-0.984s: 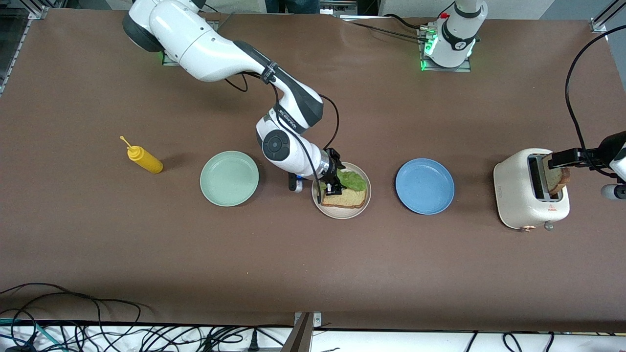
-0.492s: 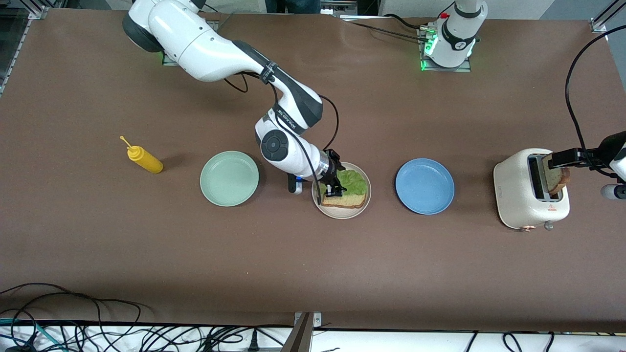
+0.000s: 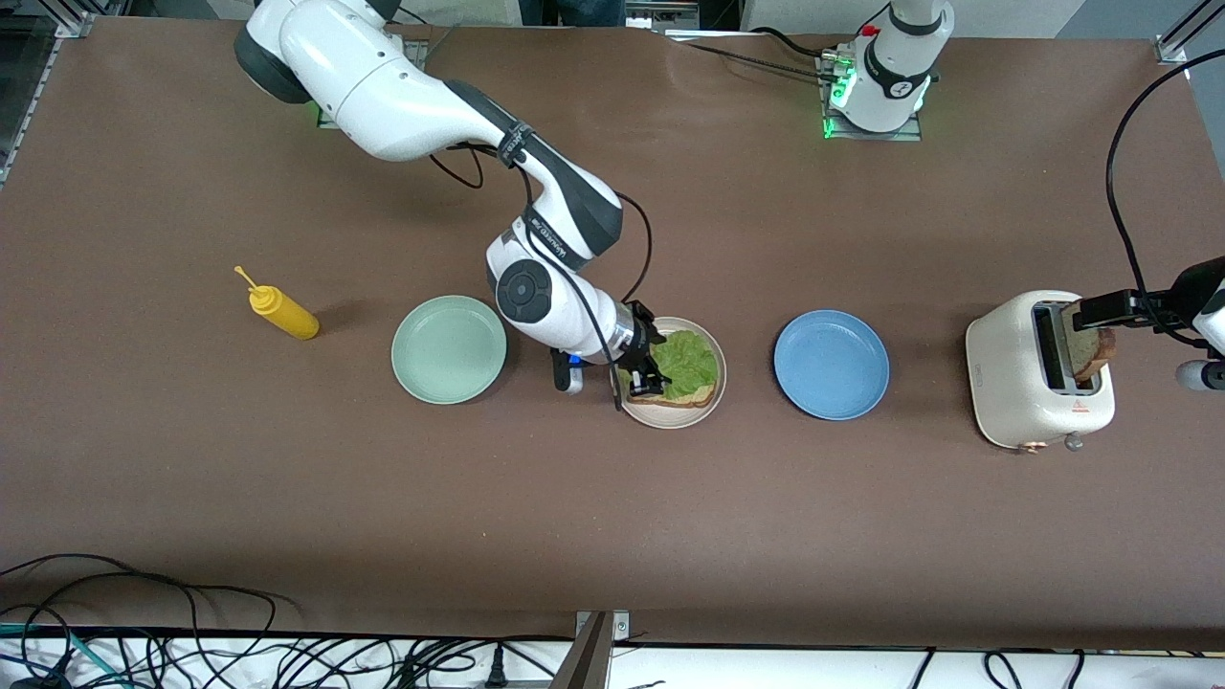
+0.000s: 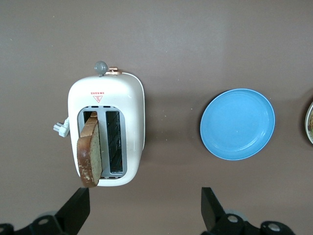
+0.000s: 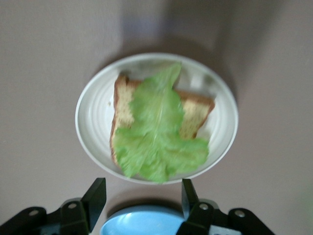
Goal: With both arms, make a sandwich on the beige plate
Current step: 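Lower the lettuce onto the bread and open the right gripper, then move the right gripper back toward the yellow squeeze bottle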
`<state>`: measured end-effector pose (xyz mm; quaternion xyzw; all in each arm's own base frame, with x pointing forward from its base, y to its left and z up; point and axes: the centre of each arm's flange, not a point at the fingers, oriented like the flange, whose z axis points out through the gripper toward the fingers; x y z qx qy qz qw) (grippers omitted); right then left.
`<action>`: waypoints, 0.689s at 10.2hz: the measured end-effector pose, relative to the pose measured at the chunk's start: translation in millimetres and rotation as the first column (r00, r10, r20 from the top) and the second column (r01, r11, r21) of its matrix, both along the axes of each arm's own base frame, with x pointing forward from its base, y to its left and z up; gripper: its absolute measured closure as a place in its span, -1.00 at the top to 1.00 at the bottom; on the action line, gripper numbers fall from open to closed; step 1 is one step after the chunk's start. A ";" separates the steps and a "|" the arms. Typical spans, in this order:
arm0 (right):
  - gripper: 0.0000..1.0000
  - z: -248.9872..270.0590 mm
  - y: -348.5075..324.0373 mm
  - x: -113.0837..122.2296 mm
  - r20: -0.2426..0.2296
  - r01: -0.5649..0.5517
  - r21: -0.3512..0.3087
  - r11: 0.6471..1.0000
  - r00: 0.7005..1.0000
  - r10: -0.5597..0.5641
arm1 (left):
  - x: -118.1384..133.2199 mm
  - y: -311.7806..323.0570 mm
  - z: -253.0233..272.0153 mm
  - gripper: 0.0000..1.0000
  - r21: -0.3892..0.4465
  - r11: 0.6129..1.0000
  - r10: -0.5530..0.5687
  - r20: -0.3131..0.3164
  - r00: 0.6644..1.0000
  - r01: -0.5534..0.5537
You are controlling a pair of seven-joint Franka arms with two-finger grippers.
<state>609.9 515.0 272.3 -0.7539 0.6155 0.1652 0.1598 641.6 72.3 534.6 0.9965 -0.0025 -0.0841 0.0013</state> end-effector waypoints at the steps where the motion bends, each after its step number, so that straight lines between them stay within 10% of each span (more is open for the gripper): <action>1: 0.43 16.9 -15.6 10.9 0.028 -0.088 -0.013 0.996 0.996 0.089 | 0.0 0.0 0.0 1.00 0.000 1.000 0.000 0.000 1.000 0.000; 4: 0.91 93.8 -87.1 34.7 0.040 -0.337 -0.078 0.938 0.939 0.341 | -0.1 -0.3 0.2 1.00 0.000 1.000 0.000 0.000 1.000 0.000; 7: 1.00 149.2 -163.4 37.9 -0.006 -0.593 -0.103 0.799 0.803 0.595 | -0.1 -0.5 0.5 1.00 -0.001 1.000 -0.001 0.000 1.000 0.001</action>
